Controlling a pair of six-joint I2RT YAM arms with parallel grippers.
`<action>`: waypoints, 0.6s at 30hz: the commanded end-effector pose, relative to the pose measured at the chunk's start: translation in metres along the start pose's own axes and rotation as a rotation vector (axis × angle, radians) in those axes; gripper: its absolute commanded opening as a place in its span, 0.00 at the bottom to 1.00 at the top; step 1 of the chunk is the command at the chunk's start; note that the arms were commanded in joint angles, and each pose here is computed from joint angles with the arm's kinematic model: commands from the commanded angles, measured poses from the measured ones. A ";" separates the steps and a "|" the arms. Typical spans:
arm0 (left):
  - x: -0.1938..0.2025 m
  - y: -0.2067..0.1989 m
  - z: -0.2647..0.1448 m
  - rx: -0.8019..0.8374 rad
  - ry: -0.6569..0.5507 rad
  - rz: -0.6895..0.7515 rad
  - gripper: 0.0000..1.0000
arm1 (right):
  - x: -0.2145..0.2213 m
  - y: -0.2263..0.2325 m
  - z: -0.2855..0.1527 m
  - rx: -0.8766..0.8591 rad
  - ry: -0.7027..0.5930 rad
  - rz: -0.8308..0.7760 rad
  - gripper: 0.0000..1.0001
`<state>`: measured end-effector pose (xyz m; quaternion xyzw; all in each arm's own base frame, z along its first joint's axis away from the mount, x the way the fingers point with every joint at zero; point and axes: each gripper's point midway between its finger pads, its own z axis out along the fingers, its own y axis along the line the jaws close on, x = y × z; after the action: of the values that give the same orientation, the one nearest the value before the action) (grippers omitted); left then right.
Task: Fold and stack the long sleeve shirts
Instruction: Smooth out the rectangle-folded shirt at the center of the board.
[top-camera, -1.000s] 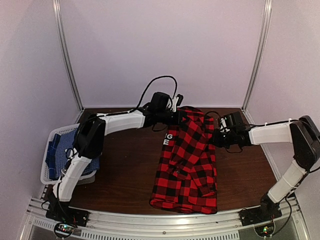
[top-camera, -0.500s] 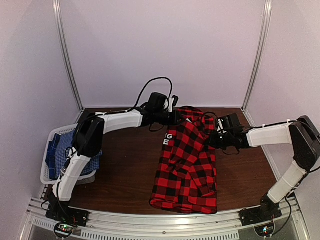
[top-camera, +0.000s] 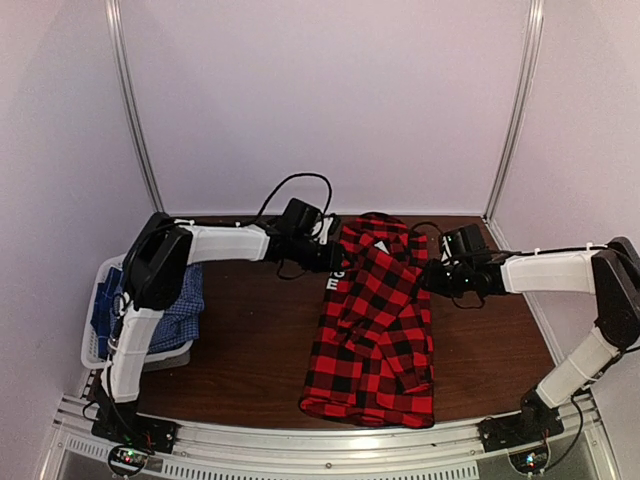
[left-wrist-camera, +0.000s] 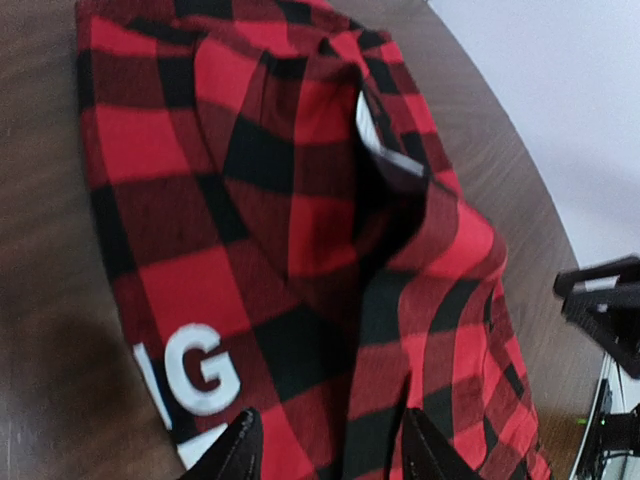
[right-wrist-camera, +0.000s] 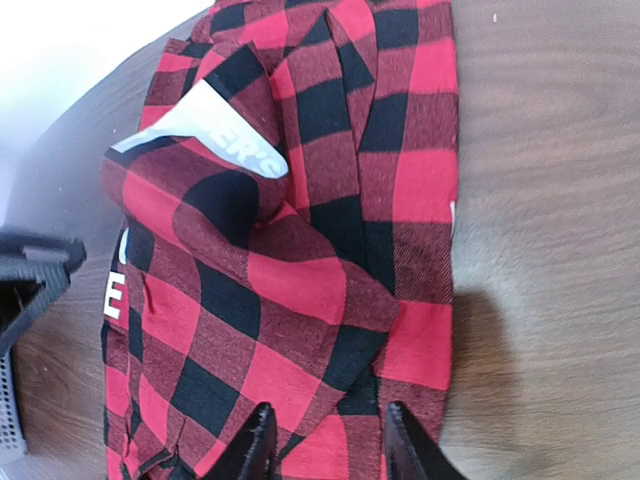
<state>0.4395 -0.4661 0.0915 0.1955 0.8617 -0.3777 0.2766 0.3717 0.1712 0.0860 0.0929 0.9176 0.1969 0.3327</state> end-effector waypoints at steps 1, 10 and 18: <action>0.011 -0.017 -0.041 0.025 0.020 0.026 0.49 | -0.024 0.005 -0.020 0.024 -0.085 -0.046 0.42; 0.095 -0.042 -0.062 0.021 0.195 0.028 0.52 | -0.040 0.025 -0.029 -0.017 -0.103 -0.107 0.48; 0.146 -0.036 -0.049 -0.143 0.300 -0.004 0.50 | -0.040 0.034 -0.031 -0.052 -0.093 -0.122 0.49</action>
<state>0.2943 -0.4429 0.0661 0.2527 0.8947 -0.3303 0.1632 0.3834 0.1732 0.1286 0.0548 0.9054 0.1856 0.3779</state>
